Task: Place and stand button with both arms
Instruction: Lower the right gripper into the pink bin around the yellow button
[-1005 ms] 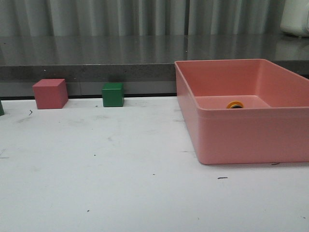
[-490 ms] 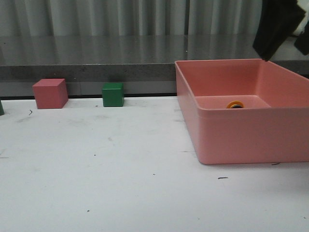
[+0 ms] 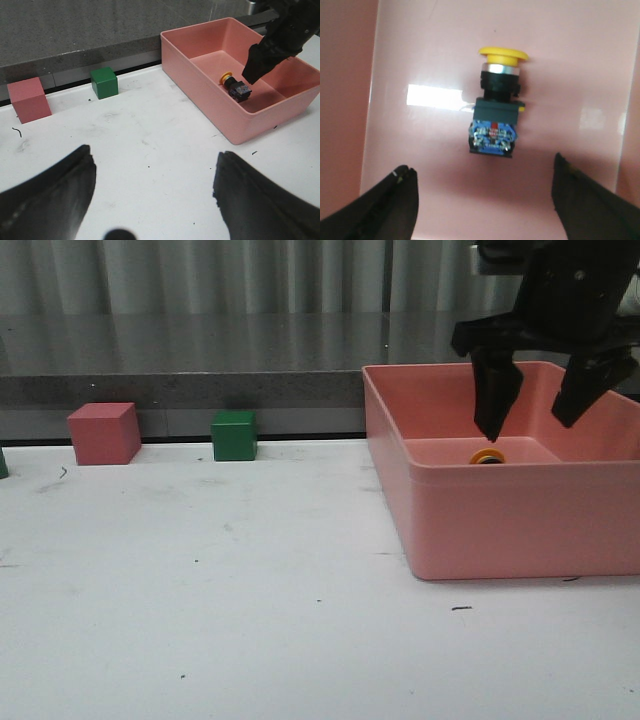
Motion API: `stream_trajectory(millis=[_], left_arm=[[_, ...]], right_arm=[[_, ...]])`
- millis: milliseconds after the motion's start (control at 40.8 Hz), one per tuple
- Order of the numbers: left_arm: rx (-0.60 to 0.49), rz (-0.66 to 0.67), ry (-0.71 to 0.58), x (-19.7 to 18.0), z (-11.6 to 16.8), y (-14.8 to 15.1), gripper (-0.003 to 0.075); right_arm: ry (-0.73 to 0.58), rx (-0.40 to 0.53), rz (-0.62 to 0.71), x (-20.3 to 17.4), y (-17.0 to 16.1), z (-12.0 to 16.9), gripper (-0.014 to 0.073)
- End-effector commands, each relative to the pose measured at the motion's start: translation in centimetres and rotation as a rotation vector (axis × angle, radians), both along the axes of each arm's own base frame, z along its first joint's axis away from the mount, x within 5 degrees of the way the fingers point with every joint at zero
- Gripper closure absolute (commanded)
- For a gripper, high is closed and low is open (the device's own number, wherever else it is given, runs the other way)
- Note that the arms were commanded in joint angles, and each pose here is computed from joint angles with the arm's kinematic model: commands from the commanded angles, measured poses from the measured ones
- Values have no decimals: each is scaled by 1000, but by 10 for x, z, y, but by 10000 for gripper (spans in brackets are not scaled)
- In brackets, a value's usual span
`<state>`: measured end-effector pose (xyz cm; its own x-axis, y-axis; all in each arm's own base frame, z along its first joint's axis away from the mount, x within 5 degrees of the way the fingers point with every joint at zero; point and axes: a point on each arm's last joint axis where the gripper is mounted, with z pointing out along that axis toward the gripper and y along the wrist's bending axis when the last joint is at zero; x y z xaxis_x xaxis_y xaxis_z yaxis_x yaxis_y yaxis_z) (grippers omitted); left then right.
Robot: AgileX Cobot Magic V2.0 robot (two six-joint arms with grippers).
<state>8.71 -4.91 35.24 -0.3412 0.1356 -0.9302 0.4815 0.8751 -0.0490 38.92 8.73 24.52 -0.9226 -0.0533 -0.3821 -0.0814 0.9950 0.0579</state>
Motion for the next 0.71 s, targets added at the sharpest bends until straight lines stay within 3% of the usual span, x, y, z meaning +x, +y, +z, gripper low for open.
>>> stream_trajectory(millis=[0, 515, 686], left_arm=[[-59, -3, -76, 3, 14, -2, 228], [-59, -3, -76, 3, 14, -2, 228], [-59, -3, -76, 3, 14, -2, 228]], right_arm=[[-69, 12, -32, 14, -2, 16, 23], [56, -4, -79, 52, -4, -33, 29], [67, 6, -82, 52, -3, -34, 171]])
